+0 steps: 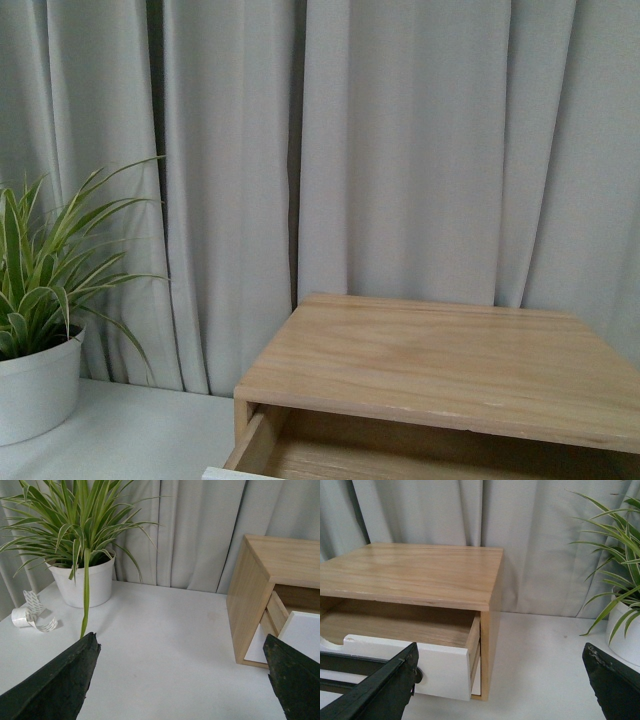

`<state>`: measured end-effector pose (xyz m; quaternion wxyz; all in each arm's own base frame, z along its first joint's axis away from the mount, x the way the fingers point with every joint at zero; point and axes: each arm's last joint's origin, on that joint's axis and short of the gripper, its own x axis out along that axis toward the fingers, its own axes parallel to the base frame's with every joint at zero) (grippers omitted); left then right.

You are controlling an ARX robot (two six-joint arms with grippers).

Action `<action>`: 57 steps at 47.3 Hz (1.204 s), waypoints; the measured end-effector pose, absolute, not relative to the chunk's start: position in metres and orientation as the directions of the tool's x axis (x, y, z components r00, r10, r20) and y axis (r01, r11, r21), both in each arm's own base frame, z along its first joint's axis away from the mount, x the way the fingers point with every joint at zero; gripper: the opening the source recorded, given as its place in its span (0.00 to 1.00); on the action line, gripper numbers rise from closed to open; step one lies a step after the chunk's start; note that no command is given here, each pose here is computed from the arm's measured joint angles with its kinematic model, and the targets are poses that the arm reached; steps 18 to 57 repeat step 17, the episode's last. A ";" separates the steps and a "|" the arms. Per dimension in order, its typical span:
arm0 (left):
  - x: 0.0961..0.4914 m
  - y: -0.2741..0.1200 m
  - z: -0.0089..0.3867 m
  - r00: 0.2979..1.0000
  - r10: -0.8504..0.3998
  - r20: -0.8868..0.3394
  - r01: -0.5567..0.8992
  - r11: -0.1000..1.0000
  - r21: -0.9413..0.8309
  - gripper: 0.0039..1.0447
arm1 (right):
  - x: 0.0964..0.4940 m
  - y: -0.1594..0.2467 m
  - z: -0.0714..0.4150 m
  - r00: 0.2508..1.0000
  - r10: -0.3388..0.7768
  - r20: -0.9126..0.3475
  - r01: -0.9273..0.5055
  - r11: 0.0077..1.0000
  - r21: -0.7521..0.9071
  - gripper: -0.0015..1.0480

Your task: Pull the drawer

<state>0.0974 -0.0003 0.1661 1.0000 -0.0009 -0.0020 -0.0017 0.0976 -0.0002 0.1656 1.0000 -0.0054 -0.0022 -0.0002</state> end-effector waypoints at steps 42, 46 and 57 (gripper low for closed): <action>0.097 0.000 0.166 1.000 -0.003 0.004 0.003 1.000 -0.002 0.95 | 0.098 0.000 0.166 1.000 0.000 0.004 0.000 1.000 -0.011 0.91; 0.097 0.000 0.166 1.000 -0.003 0.004 0.003 1.000 -0.002 0.95 | 0.098 0.000 0.166 1.000 0.000 0.004 0.000 1.000 -0.011 0.91; 0.097 0.000 0.166 1.000 -0.003 0.004 0.003 1.000 -0.002 0.95 | 0.098 0.000 0.166 1.000 0.000 0.004 0.000 1.000 -0.011 0.91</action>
